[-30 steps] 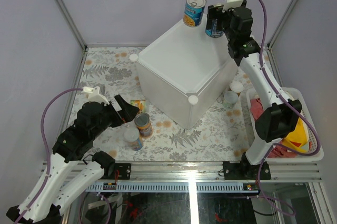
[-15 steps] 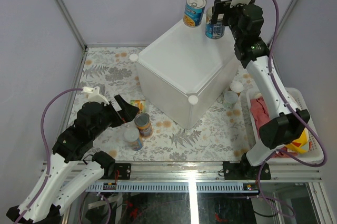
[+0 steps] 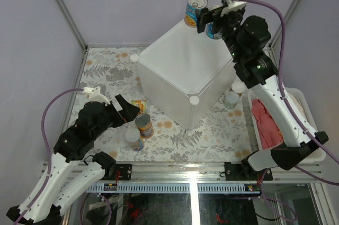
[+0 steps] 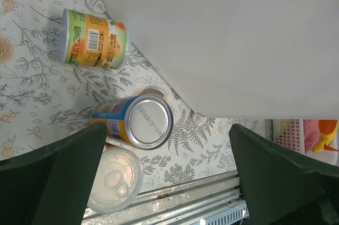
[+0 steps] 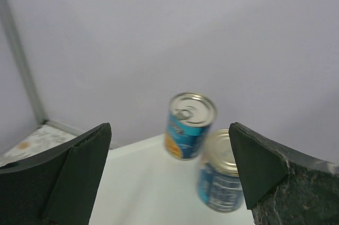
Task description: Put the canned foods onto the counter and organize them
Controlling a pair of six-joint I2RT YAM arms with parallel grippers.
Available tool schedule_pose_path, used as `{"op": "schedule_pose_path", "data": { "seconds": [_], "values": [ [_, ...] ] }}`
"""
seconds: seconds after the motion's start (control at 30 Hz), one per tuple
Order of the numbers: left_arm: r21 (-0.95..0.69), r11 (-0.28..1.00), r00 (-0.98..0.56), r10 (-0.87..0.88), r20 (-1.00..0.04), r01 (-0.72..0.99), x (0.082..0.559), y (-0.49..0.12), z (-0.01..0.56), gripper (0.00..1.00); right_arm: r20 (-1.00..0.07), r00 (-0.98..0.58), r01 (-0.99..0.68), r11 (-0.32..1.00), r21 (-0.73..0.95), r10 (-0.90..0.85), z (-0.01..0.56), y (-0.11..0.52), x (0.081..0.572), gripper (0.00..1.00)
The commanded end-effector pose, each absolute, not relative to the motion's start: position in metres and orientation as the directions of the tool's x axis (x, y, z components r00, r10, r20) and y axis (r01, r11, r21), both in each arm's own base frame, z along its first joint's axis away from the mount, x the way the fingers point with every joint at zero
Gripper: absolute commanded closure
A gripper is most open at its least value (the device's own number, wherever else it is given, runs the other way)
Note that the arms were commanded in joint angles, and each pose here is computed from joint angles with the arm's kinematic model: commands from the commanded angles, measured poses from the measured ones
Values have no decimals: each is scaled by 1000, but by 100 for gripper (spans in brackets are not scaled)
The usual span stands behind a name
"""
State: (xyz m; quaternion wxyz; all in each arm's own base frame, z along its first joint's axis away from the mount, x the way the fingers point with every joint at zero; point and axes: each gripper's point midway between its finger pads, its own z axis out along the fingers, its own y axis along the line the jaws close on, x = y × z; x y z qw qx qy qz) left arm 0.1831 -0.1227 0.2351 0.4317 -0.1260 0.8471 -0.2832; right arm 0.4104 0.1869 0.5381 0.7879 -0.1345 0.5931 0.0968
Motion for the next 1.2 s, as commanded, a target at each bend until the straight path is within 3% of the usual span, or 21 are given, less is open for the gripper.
{"op": "schedule_pose_path", "data": {
  "seconds": [0.0,0.4,0.63,0.83,1.17],
  "values": [
    [-605,796,-580,-485,-654,16,187,-122,241,0,-947,321,-397,906,-146,-12,554,228,354,0],
    [-596,797,-589,-530,-610,-100,190,-115,229,0,-973,218,-673,710,-207,-77,484,347,224,3],
    [-564,797,-553,-577,-601,-218,190,-96,225,0,-989,101,-771,620,-146,-108,426,375,166,4],
    [-540,788,-519,-607,-601,-296,191,-84,228,0,-985,11,-823,558,-108,-175,379,397,140,3],
    [-543,768,-501,-636,-587,-339,190,-80,232,0,-956,-102,-825,560,-72,-273,305,425,138,1]
  ]
}}
